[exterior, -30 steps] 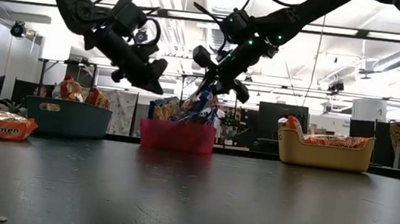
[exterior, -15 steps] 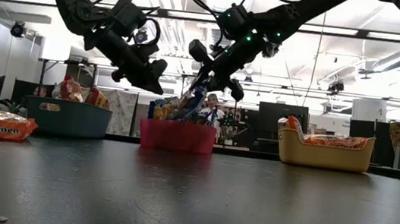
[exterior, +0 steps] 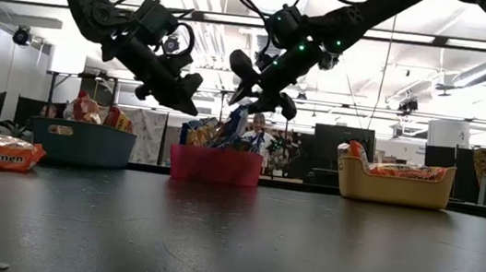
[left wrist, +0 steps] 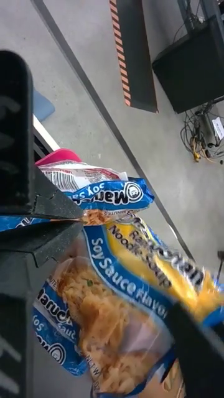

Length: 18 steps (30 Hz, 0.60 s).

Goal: Sort Maruchan noodles
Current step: Put the blue noodle pack into the pink bin

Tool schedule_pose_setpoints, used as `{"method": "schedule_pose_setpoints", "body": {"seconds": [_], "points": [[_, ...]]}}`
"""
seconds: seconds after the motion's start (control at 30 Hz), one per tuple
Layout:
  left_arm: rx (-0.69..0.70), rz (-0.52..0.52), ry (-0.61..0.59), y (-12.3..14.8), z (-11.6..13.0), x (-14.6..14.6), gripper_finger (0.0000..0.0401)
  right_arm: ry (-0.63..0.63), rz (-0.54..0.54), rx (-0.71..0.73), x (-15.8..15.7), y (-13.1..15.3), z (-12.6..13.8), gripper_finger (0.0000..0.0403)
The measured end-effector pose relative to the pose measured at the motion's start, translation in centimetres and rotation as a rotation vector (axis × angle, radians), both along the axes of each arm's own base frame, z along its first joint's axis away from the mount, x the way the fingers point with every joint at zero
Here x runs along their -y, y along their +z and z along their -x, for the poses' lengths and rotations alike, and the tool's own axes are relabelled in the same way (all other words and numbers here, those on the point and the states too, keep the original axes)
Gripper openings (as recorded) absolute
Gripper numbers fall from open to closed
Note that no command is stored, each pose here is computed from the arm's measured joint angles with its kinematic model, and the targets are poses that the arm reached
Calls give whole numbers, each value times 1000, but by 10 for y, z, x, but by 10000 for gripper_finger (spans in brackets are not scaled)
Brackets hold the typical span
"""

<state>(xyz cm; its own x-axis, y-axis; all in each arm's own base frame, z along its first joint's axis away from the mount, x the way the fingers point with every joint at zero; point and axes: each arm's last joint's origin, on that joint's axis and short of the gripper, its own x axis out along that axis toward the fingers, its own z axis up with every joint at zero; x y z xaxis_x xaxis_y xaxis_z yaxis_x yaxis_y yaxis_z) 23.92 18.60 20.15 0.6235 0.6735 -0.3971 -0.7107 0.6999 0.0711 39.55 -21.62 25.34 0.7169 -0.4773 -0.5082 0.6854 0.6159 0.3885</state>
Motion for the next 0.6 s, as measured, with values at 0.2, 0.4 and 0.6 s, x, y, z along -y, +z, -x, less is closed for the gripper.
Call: {"method": "schedule_pose_setpoints", "body": {"seconds": [0.2, 0.4, 0.6], "points": [[-22, 31, 6, -5, 2, 1, 0, 2, 15, 26, 7, -16, -10, 116], [-9, 43, 12, -5, 2, 1, 0, 4, 17, 49, 11, -35, -19, 77], [75, 87, -56, -2, -2, 2, 0, 13, -7, 24, 12, -47, -21, 64]]}}
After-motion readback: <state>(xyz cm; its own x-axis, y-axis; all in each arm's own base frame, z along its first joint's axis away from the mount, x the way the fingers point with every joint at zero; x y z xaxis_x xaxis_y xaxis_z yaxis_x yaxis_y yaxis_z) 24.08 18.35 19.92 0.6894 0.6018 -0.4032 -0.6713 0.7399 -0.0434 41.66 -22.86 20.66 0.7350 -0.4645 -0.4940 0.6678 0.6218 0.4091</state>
